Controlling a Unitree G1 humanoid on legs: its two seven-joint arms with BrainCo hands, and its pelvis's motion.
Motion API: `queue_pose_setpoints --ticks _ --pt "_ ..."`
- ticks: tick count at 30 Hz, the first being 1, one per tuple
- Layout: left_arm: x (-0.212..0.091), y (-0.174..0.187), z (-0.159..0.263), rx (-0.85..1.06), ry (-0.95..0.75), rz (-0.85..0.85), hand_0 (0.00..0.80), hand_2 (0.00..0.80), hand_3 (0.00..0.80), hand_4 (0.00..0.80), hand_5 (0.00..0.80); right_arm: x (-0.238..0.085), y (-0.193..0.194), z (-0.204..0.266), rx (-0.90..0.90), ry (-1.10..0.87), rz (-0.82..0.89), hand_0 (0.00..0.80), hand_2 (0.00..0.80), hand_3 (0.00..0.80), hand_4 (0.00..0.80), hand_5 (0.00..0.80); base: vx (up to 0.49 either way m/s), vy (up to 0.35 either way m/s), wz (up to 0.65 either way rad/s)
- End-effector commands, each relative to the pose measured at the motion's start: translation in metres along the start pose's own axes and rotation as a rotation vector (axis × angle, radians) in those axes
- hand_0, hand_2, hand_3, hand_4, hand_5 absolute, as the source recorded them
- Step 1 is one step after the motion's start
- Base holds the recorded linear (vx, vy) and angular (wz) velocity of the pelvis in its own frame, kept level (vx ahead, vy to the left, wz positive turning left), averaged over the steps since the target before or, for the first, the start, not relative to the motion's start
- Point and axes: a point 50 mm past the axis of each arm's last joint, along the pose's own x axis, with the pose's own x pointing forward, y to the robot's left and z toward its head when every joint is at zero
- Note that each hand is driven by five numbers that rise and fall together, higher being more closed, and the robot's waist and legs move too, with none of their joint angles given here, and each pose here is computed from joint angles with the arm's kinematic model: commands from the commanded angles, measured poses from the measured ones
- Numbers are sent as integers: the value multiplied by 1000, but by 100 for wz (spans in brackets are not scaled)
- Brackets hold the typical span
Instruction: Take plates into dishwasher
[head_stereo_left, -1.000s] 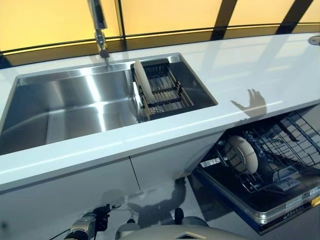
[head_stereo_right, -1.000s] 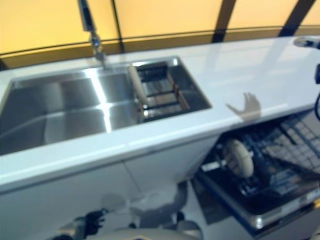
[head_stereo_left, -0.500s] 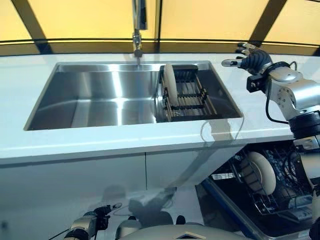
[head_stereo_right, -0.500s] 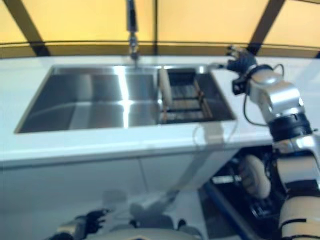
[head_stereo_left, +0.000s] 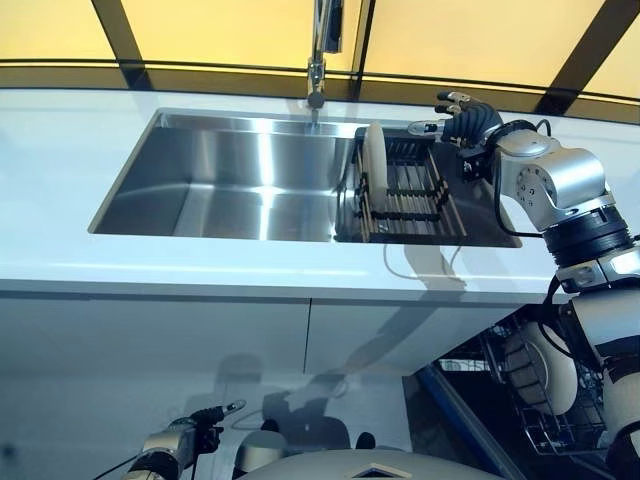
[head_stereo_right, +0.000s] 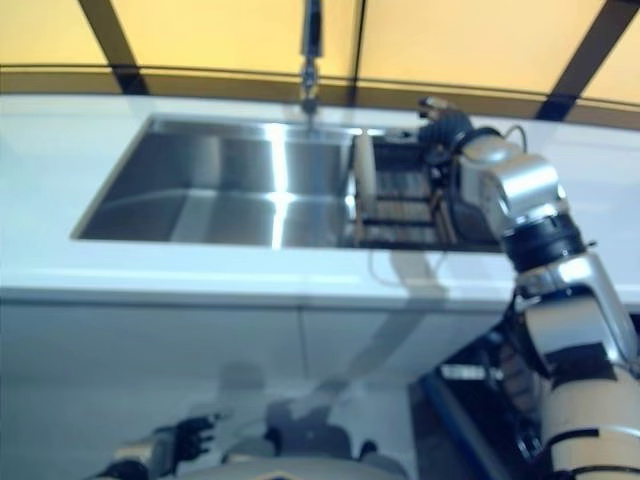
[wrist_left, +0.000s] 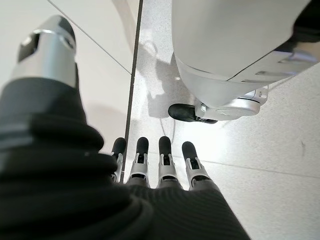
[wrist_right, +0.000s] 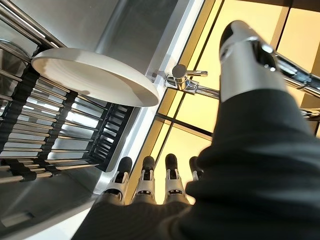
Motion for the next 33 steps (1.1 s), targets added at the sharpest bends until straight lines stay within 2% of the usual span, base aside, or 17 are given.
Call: queue_pose_setpoints --ticks 1,14,22,33 --pt "-2 4 29 11 -51 21 0 0 0 0 0 -4 -3 47 10 -107 -61 0 0 0 0 0 -23 22 5" --pt "-4 4 40 16 -72 22 0 0 0 0 0 2 5 31 -42 -1 -77 0 0 0 0 0 -12 6 2" --pt "-4 -2 47 -4 -83 17 0 0 0 0 0 5 14 13 -8 74 -104 0 0 0 0 0 0 0 0" --pt "-5 -7 58 -29 -98 19 0 0 0 0 0 6 33 1 124 103 -82 0 0 0 0 0 0 0 0"
